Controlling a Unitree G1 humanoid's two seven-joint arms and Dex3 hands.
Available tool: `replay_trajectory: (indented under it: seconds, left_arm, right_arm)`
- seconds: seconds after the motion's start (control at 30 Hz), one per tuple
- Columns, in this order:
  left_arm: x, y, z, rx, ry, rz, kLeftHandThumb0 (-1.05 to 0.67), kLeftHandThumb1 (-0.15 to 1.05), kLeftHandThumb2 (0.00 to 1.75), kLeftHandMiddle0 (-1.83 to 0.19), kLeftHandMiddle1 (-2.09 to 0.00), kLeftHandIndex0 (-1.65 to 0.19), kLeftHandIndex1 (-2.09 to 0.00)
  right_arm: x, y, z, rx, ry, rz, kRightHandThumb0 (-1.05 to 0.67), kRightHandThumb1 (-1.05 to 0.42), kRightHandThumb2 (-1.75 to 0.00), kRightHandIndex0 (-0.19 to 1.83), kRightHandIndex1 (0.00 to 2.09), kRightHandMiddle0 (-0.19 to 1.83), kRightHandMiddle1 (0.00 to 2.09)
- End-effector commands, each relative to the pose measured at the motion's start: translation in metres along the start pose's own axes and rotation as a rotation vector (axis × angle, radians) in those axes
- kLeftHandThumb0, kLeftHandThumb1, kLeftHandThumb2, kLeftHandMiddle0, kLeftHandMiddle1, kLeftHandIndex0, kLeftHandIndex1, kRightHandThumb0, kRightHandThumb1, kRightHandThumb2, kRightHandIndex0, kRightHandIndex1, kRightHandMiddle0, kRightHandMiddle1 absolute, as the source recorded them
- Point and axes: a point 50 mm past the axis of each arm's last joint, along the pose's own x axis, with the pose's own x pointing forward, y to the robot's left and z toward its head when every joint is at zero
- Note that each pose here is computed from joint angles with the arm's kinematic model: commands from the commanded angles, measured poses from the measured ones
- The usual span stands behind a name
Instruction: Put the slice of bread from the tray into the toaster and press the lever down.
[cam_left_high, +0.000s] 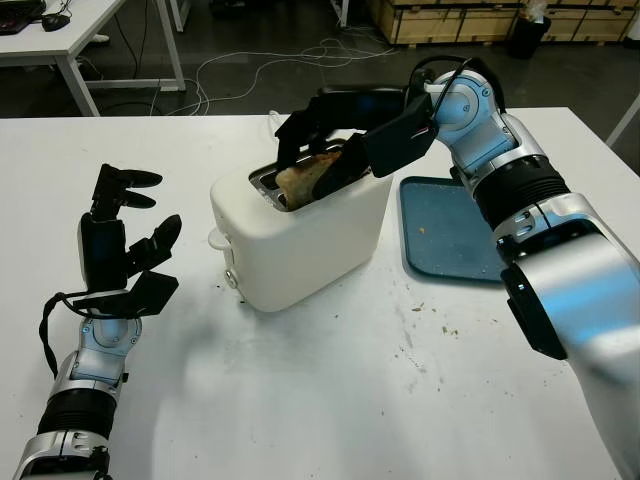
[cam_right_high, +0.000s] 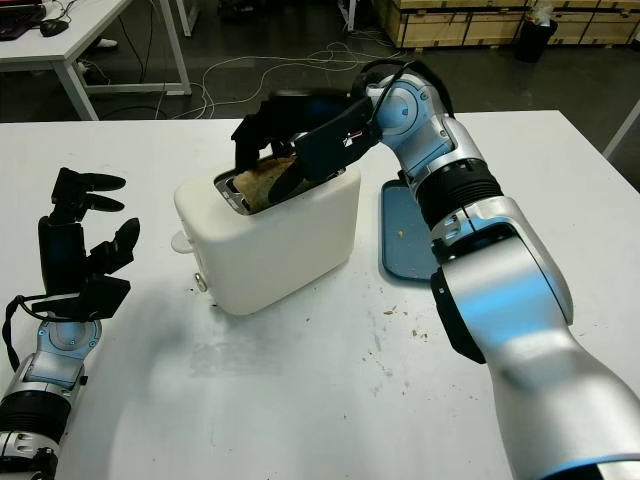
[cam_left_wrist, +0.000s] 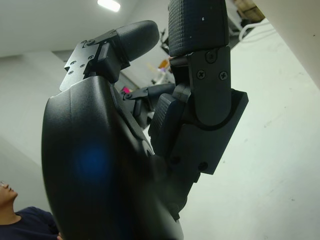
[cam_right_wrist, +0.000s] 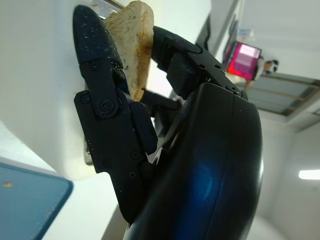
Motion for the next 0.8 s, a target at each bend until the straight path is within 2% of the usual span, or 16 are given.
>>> replay_trajectory:
  seconds: [0.0,0.23,0.37,0.53,0.6,0.77]
  left_arm:
    - [-0.001,0.0,0.0,0.008,-0.008,-0.004,-1.05,0.92,0.54,-0.3,-1.53,-0.16,-1.42]
    - [-0.001,-0.001,0.001,-0.002,-0.003,-0.008,-1.05,0.92,0.54,-0.3,-1.53,-0.17,-1.42]
    - [-0.001,-0.001,0.001,-0.001,-0.006,-0.011,-1.05,0.92,0.54,-0.3,-1.53,-0.17,-1.41]
    - [0.0,0.0,0.001,0.009,-0.013,-0.01,-1.05,0.92,0.55,-0.3,-1.52,-0.17,-1.41]
    - [0.0,0.0,0.001,0.001,-0.012,-0.01,-1.05,0.92,0.55,-0.3,-1.52,-0.17,-1.41]
    - [0.003,0.001,0.002,0.005,-0.031,-0.019,-1.05,0.92,0.54,-0.3,-1.52,-0.16,-1.4]
  right_arm:
    - [-0.004,-0.007,0.002,-0.048,-0.007,-0.048,-0.93,-0.92,-0.05,0.08,0.86,0.57,0.06]
    - [-0.012,-0.02,0.002,-0.097,0.021,-0.119,-0.88,-0.92,-0.03,0.09,0.84,0.59,0.05]
    - [-0.021,-0.031,0.002,-0.121,0.019,-0.236,-0.84,-0.91,-0.01,0.12,0.85,0.61,0.06]
    - [-0.041,-0.042,0.001,-0.541,0.113,-0.421,-0.68,-0.91,0.0,0.23,0.88,0.67,0.08]
    - [-0.051,-0.042,-0.006,-0.58,0.125,-0.493,-0.58,-0.88,0.0,0.3,0.86,0.72,0.1]
    - [-0.075,-0.024,-0.028,-0.489,0.121,-0.684,-0.51,-0.85,-0.01,0.5,0.8,0.83,0.12]
